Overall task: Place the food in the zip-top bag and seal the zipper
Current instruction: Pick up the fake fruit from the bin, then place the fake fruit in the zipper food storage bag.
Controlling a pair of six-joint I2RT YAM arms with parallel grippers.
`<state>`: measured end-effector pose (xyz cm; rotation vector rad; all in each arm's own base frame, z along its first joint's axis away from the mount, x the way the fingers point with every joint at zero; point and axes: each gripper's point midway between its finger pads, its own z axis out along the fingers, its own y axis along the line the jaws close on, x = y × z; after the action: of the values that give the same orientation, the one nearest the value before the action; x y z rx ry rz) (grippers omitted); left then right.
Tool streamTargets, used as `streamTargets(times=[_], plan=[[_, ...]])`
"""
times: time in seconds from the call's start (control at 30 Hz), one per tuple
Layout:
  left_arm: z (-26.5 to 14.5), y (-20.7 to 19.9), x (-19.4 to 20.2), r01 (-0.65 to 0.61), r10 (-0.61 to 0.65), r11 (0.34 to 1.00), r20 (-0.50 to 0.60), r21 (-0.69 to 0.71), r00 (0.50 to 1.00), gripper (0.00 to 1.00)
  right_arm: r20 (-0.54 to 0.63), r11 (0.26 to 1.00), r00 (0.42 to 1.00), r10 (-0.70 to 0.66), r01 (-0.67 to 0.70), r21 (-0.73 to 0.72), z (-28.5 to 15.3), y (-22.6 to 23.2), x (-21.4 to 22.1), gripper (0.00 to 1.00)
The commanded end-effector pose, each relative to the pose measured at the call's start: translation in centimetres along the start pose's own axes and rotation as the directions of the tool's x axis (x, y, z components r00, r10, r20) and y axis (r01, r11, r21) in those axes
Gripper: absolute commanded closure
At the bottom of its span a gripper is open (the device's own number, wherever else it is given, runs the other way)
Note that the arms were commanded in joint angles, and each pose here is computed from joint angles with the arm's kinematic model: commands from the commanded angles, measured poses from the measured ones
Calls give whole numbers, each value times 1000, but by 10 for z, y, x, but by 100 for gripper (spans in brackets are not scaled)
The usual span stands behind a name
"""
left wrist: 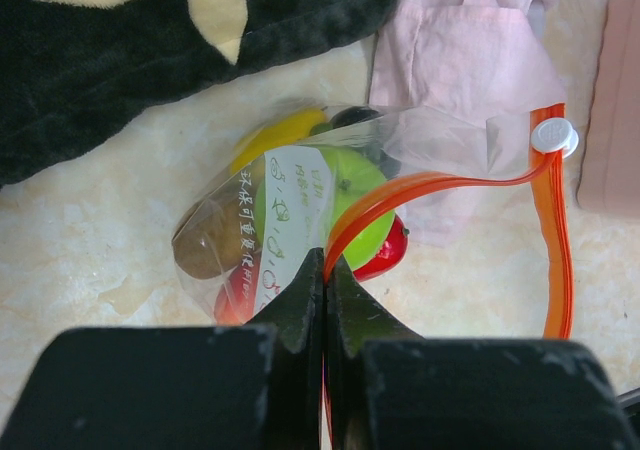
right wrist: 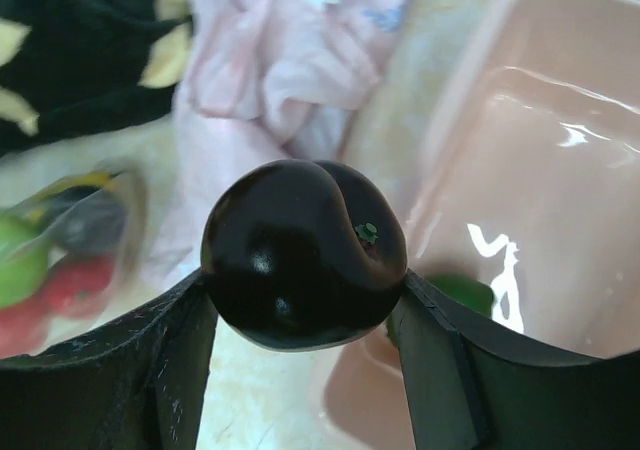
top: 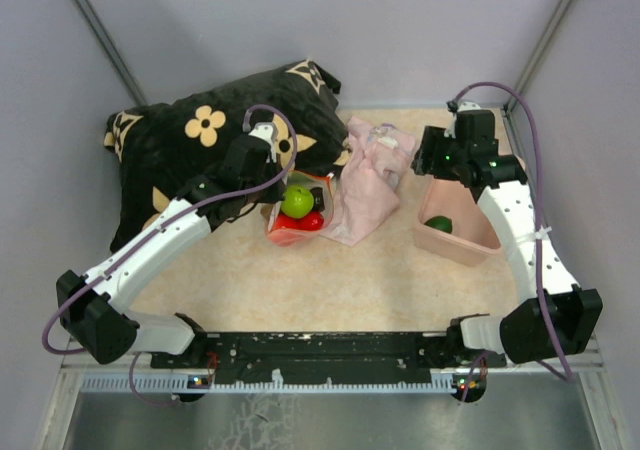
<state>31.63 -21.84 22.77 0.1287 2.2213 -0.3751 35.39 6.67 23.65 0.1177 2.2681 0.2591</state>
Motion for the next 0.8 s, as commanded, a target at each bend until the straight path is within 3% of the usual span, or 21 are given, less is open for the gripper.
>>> streamTargets(times=[0.0,0.23,0.43,0.77], plan=[[-14,-14,-28,-2,-3,998,80,69,997,100,99,980,992,-83,99,-171,-33,59,-25,60],[-17,-20,-31,-7,-1,995,82,98,997,100,125,883,977,-172,209,-421,-50,153,-12,60],[-19,-22,-33,-2,-7,994,87,109,996,100,120,743,965,-232,256,-619,-59,214,14,59],[-19,-25,-33,5,-15,992,84,126,996,100,65,583,935,-349,271,-766,-55,259,64,58]])
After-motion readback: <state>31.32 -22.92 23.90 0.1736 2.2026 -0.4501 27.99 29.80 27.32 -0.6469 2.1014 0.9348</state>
